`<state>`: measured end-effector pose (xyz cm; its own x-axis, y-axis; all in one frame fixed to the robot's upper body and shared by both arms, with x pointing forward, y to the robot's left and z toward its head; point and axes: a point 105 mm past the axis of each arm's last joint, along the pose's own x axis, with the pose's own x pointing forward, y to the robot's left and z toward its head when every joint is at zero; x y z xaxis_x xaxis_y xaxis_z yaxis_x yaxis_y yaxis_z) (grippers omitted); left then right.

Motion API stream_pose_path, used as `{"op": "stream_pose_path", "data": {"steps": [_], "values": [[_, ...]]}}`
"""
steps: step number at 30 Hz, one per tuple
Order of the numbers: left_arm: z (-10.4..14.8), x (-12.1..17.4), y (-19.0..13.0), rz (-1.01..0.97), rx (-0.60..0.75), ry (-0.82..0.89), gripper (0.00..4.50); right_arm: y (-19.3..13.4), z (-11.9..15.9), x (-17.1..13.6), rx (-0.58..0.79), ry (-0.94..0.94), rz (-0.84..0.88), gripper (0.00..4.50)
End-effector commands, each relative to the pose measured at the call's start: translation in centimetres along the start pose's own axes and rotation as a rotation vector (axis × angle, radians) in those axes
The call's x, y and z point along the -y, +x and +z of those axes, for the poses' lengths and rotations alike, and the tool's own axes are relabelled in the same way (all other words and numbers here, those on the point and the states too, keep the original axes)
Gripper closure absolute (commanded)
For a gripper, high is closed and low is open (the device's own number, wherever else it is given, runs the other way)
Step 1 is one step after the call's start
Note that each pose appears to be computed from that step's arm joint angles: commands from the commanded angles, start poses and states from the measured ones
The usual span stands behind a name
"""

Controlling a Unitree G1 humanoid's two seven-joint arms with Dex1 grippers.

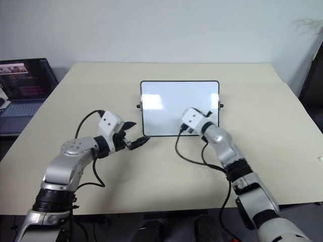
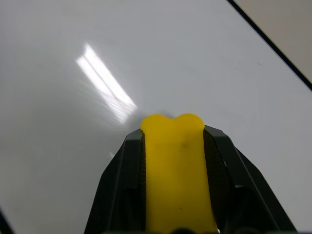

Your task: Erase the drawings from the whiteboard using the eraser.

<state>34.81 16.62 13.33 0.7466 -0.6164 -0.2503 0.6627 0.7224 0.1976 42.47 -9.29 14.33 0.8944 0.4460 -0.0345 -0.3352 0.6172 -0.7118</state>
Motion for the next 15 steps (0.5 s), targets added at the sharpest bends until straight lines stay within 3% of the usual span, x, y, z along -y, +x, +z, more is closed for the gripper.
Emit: {"op": "stream_pose_path", "data": {"steps": [1,9,15], "values": [[1.5,0.4,0.4,-0.024,0.047,0.034,0.0,-1.1,-2.4,0.5,-0.078,0.072,-0.026,3.25],[2.2,0.7,0.5,-0.039,0.068,0.04,0.0,-1.4,2.1,-0.4,0.114,0.223,-0.057,3.25],[4.2,2.5,0.6,-0.171,0.1,0.101,0.0,-5.6,3.7,0.7,0.178,0.419,-0.087,3.26]]}}
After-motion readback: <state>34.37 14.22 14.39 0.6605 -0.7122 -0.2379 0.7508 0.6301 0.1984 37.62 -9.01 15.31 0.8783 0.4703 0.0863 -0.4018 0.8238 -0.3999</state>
